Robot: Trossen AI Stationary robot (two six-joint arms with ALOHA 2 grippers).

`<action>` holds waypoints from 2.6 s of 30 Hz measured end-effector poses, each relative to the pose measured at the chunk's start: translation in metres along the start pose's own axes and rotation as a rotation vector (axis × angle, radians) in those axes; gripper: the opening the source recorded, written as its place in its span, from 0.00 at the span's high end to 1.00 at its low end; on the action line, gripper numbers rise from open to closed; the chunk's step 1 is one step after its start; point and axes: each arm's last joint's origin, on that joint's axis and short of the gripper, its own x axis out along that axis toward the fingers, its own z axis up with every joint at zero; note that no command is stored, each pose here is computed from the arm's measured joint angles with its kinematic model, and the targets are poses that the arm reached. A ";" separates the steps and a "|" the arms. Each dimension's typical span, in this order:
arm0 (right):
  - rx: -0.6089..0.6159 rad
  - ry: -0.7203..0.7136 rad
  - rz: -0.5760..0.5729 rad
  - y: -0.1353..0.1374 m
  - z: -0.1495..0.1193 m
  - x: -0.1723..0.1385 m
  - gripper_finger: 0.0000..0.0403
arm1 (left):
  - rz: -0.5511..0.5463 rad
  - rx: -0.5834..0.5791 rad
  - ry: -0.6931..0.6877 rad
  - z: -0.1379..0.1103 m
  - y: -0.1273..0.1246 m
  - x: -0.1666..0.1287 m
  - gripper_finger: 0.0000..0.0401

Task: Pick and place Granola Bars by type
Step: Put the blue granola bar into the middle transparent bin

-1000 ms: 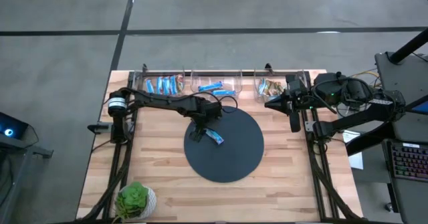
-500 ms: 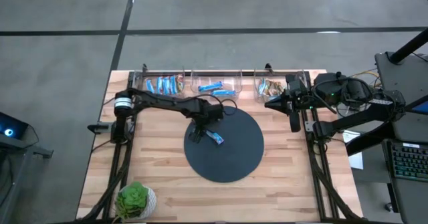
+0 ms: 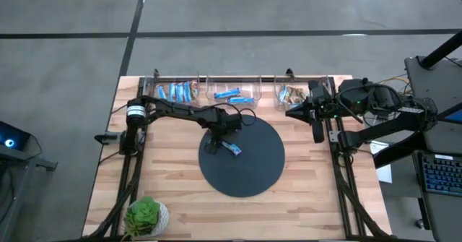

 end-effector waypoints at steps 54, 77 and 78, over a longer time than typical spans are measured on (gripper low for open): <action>-0.012 -0.011 -0.052 -0.002 0.000 0.000 0.98 | -0.013 0.009 0.025 -0.002 0.002 -0.004 0.84; -0.008 -0.010 -0.051 -0.002 0.000 0.000 0.98 | 0.182 -0.105 -0.149 0.006 0.082 -0.107 0.85; -0.007 -0.010 -0.051 -0.002 0.000 0.000 0.98 | 0.192 -0.107 -0.156 0.004 0.086 -0.112 0.85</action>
